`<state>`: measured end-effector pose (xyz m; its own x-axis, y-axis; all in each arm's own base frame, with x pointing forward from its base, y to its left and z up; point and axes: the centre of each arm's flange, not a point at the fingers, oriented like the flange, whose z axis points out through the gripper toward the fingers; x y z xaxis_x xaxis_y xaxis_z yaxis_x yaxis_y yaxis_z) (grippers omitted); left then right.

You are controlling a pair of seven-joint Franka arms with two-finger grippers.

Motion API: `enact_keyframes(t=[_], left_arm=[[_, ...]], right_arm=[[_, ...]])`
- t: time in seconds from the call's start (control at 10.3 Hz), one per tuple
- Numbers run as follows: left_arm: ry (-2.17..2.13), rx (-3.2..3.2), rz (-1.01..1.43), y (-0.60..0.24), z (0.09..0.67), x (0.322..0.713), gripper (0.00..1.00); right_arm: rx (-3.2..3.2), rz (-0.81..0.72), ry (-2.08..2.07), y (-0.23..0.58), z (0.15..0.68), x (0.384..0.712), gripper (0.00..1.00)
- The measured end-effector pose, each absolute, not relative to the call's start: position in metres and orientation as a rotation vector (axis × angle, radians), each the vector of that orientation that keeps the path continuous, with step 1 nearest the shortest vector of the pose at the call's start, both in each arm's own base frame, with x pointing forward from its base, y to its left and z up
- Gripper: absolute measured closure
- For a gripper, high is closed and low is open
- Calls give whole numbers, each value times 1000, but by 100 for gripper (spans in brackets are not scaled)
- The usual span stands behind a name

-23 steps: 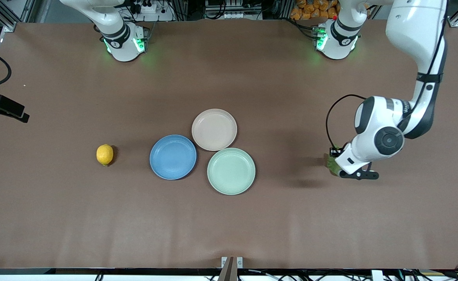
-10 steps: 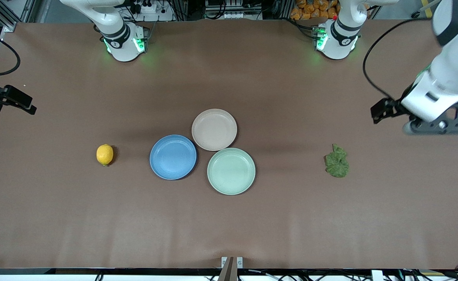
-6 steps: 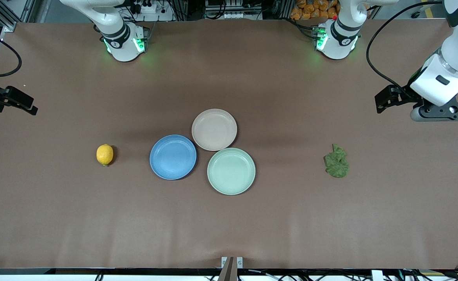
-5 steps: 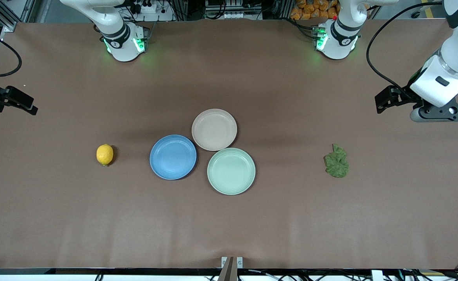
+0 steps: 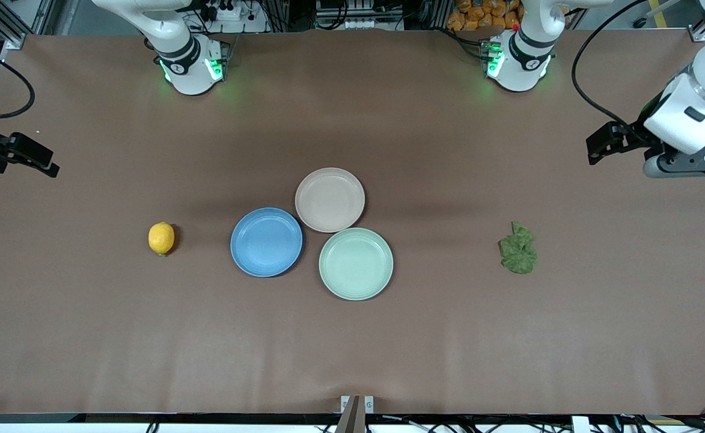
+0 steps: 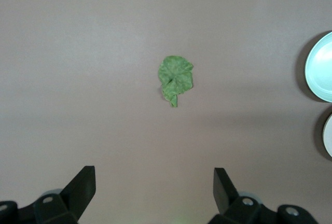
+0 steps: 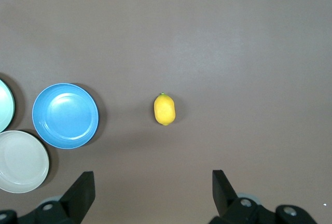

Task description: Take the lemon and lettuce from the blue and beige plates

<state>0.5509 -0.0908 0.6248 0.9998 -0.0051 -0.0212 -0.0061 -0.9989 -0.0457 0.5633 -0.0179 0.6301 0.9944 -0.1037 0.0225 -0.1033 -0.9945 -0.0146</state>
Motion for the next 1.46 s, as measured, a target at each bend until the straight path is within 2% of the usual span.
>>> enact_keyframes(t=[1.46], left_arm=[[47, -3097, 25, -89, 628, 549, 0]], right_arm=[[-3124, -26, 165, -18, 630, 563, 0]])
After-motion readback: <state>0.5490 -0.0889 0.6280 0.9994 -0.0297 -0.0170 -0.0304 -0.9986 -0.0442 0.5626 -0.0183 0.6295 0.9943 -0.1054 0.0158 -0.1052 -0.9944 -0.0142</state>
